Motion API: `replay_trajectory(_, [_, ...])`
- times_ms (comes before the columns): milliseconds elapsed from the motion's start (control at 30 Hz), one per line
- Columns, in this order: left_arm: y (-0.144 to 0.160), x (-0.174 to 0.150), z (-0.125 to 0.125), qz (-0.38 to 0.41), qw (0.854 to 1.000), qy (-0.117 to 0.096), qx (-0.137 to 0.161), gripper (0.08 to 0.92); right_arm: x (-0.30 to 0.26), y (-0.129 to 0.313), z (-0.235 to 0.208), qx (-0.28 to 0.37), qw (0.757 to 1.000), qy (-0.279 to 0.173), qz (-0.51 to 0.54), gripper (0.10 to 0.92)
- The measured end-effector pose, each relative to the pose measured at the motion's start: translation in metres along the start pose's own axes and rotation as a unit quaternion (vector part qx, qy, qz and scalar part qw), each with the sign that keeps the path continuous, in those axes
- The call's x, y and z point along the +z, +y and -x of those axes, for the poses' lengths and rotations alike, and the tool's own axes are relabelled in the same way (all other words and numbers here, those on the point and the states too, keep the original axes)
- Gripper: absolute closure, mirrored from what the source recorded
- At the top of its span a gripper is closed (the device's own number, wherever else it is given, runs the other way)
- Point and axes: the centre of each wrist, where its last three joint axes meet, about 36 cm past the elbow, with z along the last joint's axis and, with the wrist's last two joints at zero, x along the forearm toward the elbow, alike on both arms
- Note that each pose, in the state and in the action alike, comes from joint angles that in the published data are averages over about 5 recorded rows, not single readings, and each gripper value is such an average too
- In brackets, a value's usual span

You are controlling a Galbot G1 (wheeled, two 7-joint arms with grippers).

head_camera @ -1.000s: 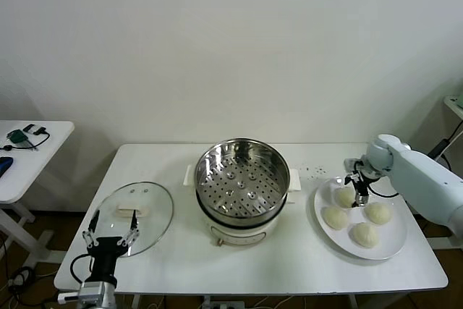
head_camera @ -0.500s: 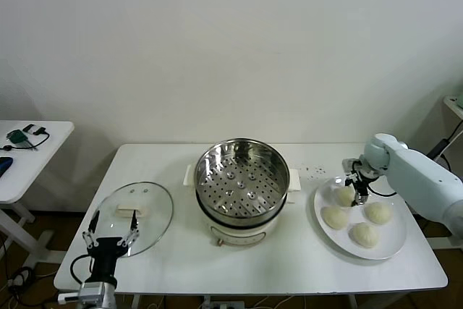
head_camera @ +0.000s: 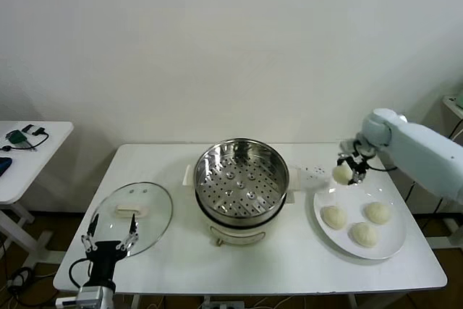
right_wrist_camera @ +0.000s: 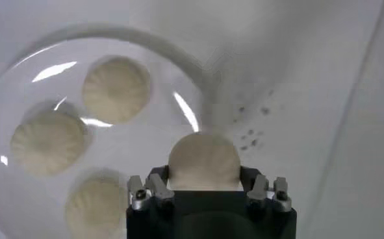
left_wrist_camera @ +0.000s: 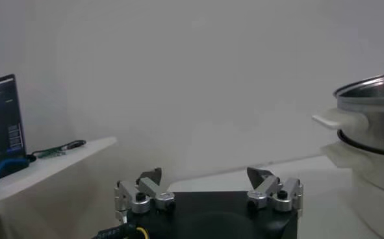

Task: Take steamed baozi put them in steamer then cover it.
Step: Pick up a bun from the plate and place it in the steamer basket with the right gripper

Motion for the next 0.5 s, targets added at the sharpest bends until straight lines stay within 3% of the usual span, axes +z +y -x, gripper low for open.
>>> replay_trajectory(233, [-0.002, 0.001, -0.004, -0.002, 1.000, 0.004, 0.005, 0.177, -0.056, -0.057, -0.054, 0.021, 0.989, 0.009, -0.143, 0.312])
replay_trajectory(500, [-0.002, 0.002, -0.009, -0.003, 1.000, 0.008, 0.005, 0.177, -0.135, -0.100, -0.066, 0.022, 0.958, 0.015, -0.286, 0.310])
